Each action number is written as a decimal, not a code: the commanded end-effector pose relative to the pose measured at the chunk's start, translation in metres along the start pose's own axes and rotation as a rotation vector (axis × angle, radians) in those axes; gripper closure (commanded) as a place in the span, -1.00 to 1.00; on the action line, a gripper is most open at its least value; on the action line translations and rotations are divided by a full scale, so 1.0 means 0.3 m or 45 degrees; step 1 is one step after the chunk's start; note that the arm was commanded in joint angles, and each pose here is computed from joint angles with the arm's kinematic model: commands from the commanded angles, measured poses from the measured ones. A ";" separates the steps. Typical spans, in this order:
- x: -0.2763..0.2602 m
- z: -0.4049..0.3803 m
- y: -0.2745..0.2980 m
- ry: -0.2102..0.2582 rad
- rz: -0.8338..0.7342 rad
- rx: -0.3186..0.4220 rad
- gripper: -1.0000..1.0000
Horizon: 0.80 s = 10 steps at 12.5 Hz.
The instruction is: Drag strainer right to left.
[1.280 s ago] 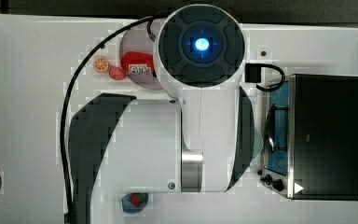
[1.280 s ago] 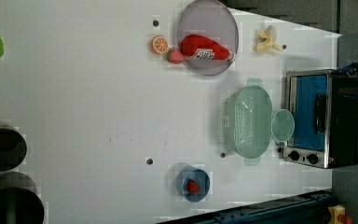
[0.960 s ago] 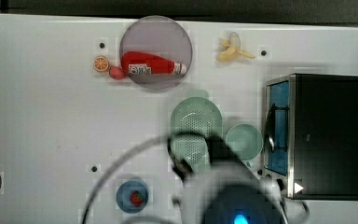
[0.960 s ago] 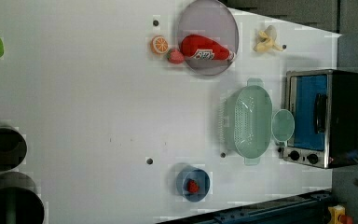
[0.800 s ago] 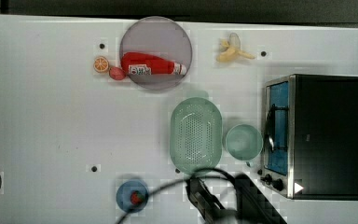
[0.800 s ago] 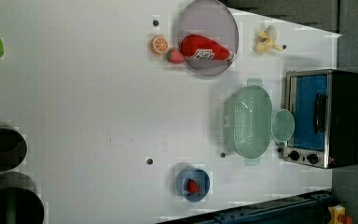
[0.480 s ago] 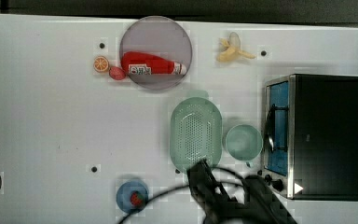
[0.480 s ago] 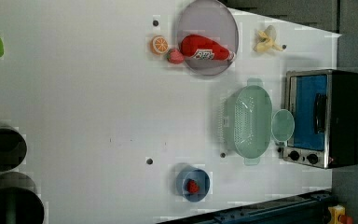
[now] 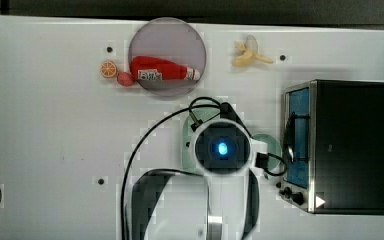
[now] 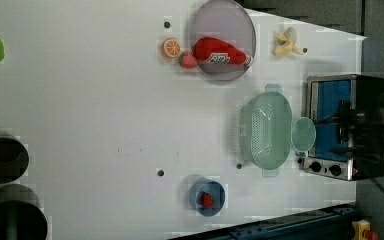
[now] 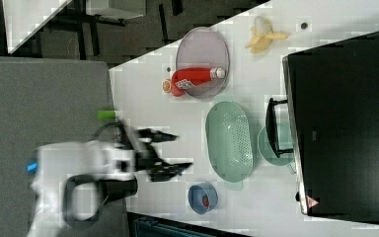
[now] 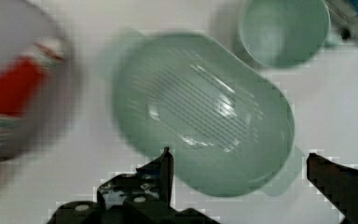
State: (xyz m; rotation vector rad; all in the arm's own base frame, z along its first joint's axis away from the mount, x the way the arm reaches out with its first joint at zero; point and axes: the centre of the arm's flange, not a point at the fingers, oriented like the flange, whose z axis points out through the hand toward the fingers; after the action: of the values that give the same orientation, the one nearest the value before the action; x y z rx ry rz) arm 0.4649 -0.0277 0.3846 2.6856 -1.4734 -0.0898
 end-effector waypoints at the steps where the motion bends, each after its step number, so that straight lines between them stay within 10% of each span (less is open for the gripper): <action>1: 0.021 0.142 -0.044 -0.007 0.321 0.017 -1.00; 10: -0.026 0.650 -0.219 0.009 0.559 0.096 -1.00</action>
State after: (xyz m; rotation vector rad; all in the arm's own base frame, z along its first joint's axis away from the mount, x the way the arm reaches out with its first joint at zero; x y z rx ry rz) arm 0.4934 -0.0290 0.1822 2.3524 -2.0180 0.0013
